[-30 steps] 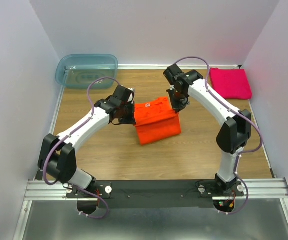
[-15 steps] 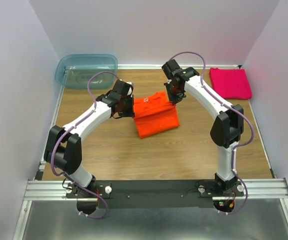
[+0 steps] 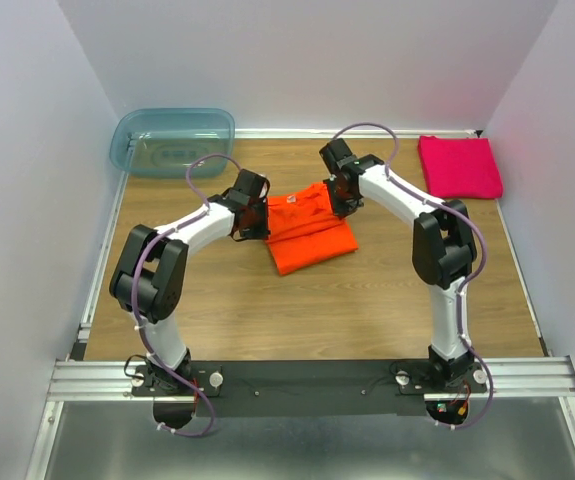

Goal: Fold and stack the t-shirts
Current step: Fold the tshirt

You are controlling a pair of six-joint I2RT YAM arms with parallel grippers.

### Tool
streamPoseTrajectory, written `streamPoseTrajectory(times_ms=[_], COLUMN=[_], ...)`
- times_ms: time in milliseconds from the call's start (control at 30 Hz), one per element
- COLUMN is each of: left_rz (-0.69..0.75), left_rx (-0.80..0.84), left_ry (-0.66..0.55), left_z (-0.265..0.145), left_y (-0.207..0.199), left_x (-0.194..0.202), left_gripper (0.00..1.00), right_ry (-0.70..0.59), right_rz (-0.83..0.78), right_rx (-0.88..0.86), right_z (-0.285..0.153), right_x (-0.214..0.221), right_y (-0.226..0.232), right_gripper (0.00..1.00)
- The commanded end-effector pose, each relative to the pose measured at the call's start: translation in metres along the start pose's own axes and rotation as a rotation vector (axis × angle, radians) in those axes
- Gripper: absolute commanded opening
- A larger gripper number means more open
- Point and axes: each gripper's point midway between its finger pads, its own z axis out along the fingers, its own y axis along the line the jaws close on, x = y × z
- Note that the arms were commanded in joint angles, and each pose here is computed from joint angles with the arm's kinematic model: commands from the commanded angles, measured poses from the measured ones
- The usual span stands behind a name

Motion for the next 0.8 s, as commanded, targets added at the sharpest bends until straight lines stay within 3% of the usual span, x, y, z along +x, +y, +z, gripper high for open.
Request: streamPoseTrajectory(times_ms=[0,167,300,400,600,767], left_rz=[-0.010,-0.006,-0.001,0.018,0.115,0.106], left_rx=[-0.119,-0.122,-0.114,-0.082,-0.047,-0.010], left_ry=[-0.016,0.047,0.117,0.146,0.252,0.230], left_z=[0.010,0.028,0.022,0.008,-0.030,-0.058], left_y=[0.034,0.041,0.047,0.041,0.019,0.004], left_x=[0.003,0.023,0.056,0.074,0.142,0.152], left_gripper=[0.00,0.00,0.00,0.00,0.00,0.00], right_ry=[-0.067,0.030,0.159,0.183,0.356,0.349], right_rz=[0.021,0.032,0.060,0.085,0.118,0.159], right_rx=[0.063,0.000,-0.057,-0.098,-0.192,-0.224], right_z=[0.017,0.036,0.031,0.008,-0.040,-0.070], right_x=[-0.018,0.018,0.079,0.102,0.194,0.217], right_y=[-0.023,-0.012,-0.008,-0.007,0.012,0.017], right_gripper=[0.01,0.01,0.01,0.01,0.01,0.01])
